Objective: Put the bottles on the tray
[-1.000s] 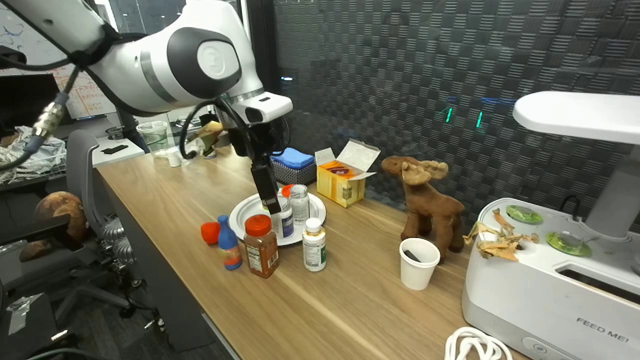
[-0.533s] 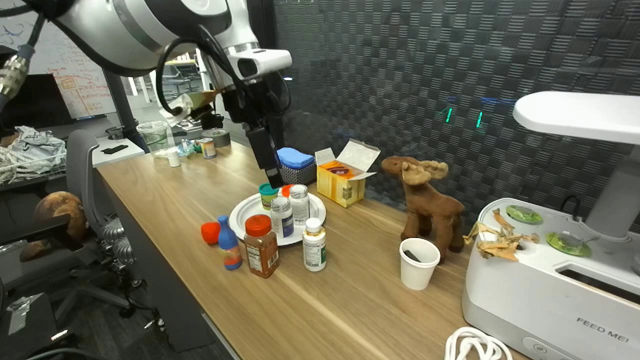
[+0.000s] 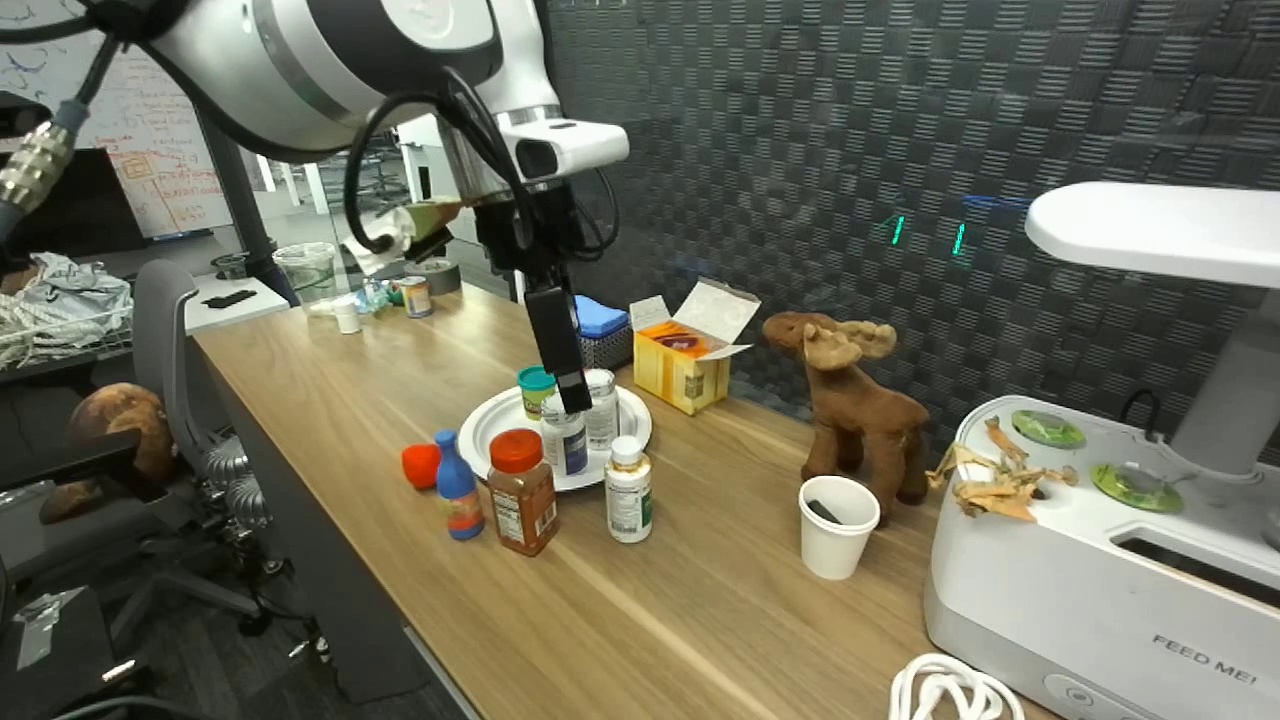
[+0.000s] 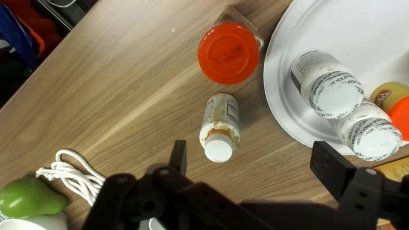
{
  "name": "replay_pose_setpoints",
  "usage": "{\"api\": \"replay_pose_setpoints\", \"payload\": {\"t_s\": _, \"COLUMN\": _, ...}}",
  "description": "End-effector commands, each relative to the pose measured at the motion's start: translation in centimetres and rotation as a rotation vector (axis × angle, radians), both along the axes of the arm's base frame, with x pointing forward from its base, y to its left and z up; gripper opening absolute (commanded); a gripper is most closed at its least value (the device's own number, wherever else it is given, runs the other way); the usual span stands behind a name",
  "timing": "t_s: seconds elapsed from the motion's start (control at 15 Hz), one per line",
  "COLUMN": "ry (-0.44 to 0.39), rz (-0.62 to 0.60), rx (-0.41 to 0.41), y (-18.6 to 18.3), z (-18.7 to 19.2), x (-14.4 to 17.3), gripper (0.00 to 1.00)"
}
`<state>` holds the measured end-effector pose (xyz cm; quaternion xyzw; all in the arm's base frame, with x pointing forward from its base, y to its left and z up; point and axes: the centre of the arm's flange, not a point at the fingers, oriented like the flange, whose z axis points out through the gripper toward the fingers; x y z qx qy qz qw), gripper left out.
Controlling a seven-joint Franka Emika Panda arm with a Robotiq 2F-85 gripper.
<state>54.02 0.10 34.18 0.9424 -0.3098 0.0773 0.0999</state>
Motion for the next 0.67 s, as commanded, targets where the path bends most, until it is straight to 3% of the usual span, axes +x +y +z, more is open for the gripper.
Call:
{"api": "replay_pose_setpoints", "payload": {"t_s": 0.0, "ry": 0.01, "rz": 0.006, "rx": 0.048, "y": -1.0, "z": -1.3, "x": 1.1, "gripper": 1.0}}
{"api": "replay_pose_setpoints", "payload": {"t_s": 0.27, "ry": 0.02, "rz": -0.029, "rx": 0.094, "y": -2.6, "z": -3.0, "x": 1.2, "gripper": 1.0}}
{"api": "replay_pose_setpoints", "payload": {"t_s": 0.6, "ry": -0.026, "rz": -0.11, "rx": 0.121, "y": -5.4, "z": -3.1, "x": 1.2, "gripper": 1.0}}
